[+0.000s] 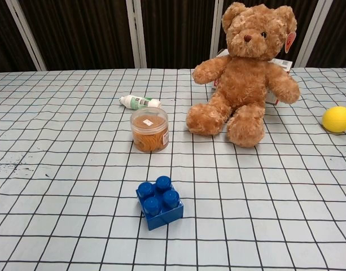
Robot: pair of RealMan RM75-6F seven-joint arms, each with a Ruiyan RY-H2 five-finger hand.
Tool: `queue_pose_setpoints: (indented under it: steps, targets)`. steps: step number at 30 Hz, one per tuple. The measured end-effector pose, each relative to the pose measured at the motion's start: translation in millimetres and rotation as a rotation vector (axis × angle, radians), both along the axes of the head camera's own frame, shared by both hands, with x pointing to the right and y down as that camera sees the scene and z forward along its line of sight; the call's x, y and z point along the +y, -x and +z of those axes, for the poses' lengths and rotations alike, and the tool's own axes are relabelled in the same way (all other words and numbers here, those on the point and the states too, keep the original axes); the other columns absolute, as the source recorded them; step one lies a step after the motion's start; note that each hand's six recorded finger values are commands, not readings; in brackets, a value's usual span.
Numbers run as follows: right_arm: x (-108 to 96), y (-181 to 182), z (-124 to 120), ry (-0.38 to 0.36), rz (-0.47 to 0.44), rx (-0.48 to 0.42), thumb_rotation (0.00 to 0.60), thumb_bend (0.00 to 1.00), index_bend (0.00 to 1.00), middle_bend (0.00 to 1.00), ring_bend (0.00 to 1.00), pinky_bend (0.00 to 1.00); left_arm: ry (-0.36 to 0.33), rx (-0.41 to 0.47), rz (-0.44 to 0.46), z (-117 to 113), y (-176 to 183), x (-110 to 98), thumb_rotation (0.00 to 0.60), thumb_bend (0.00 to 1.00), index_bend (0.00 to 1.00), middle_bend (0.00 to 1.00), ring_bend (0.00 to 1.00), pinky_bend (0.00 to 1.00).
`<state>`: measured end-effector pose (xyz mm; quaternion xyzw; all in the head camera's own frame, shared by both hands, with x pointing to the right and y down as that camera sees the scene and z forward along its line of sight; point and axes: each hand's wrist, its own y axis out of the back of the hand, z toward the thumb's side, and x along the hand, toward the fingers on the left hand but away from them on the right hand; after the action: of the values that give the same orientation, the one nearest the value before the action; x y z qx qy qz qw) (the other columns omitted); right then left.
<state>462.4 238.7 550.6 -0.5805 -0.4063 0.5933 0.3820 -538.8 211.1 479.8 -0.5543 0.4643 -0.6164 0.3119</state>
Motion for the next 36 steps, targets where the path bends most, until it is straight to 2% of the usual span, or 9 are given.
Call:
queue_pose_setpoints:
  steps: [7, 16, 22, 25, 30, 32, 36]
  targets:
    - [0.2, -3.0, 1.1, 0.006, 0.026, -0.003, 0.6, 0.18, 0.0, 0.05, 0.08, 0.0, -0.004, 0.0, 0.009, 0.5, -3.2, -1.8, 0.6, 0.17, 0.2, 0.06, 0.01, 0.14]
    - [1.5, -7.0, -4.5, -0.028, 0.09, -0.036, 0.6, 0.18, 0.0, 0.05, 0.08, 0.0, 0.0, 0.002, 0.02, 3.6, -8.0, -3.7, 0.6, 0.17, 0.2, 0.06, 0.01, 0.14]
    - [4.0, -6.3, 0.7, -0.009, 0.122, -0.062, 0.6, 0.18, 0.02, 0.07, 0.1, 0.0, 0.005, -0.002, 0.023, 5.1, -8.5, -4.7, 0.6, 0.17, 0.2, 0.06, 0.01, 0.14]
    - [4.8, -2.4, 5.0, 0.004, 0.149, -0.119, 0.6, 0.18, 0.03, 0.09, 0.12, 0.0, -0.005, 0.004, 0.04, 2.5, -12.8, -3.2, 0.6, 0.17, 0.2, 0.06, 0.01, 0.14]
    - [0.4, 7.6, 15.3, 0.024, 0.243, -0.317, 0.6, 0.18, 0.03, 0.09, 0.13, 0.0, -0.01, 0.012, 0.031, 0.5, -11.2, -1.7, 0.6, 0.17, 0.2, 0.06, 0.01, 0.14]
    - [-7.1, 13.9, 22.6, 0.043, 0.289, -0.414, 0.6, 0.18, 0.03, 0.09, 0.13, 0.0, -0.013, 0.003, 0.023, 0.1, -8.9, -2.6, 0.6, 0.17, 0.2, 0.06, 0.01, 0.14]
    - [-32.5, 25.3, 37.6, 0.09, 0.348, -0.528, 0.6, 0.18, 0.03, 0.09, 0.13, 0.0, -0.011, -0.006, 0.015, 2.4, -7.8, -5.5, 0.6, 0.17, 0.2, 0.06, 0.01, 0.14]
